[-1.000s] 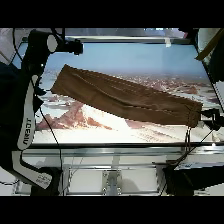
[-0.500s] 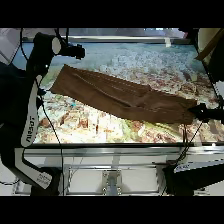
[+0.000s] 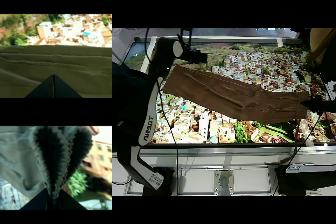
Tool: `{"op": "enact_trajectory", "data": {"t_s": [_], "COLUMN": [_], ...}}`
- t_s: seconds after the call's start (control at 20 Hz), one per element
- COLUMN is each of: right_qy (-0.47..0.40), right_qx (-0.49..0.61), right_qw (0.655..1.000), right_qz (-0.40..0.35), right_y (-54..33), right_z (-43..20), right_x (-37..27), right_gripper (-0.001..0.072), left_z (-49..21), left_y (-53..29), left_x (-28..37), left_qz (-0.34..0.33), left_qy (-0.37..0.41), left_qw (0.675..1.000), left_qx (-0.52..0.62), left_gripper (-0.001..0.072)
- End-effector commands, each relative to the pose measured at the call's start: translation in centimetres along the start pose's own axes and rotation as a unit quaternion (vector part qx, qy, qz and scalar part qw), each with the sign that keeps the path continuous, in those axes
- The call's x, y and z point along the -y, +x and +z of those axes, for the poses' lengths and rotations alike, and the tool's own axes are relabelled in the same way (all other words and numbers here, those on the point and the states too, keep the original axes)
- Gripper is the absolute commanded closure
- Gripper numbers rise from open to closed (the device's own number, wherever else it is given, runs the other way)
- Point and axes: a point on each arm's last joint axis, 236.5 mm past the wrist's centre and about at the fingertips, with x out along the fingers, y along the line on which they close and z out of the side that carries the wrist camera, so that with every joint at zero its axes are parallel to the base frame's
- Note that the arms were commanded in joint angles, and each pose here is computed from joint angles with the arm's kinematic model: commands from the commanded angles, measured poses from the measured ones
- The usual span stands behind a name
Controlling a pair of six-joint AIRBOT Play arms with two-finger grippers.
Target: Fold the clothes and pants, and hang the long-sleeved shirts on hangers.
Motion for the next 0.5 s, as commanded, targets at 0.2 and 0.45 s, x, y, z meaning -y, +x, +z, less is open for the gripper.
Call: {"op": "enact_trajectory", "data": {"t_s": [0.2, 0.45], "right_qy": [-0.074, -0.101], "right_qx": [0.073, 0.026], "right_qw": [0.994, 0.994], "right_qz": [0.035, 0.019], "right_y": [-5.9, -0.6], "right_z": [1.8, 0.1], "right_x": [-13.6, -17.3], "right_gripper": [0.0683, 0.0684], "left_z": [-8.5, -14.2], "left_y": [7.2, 10.5], "left_x": [18.7, 29.1], "left_qz": [-0.171, -0.223], "left_qy": [0.078, 0.126], "left_qw": [0.978, 0.962], "left_qx": [-0.087, -0.092], "left_gripper": [0.0692, 0.0693]}}
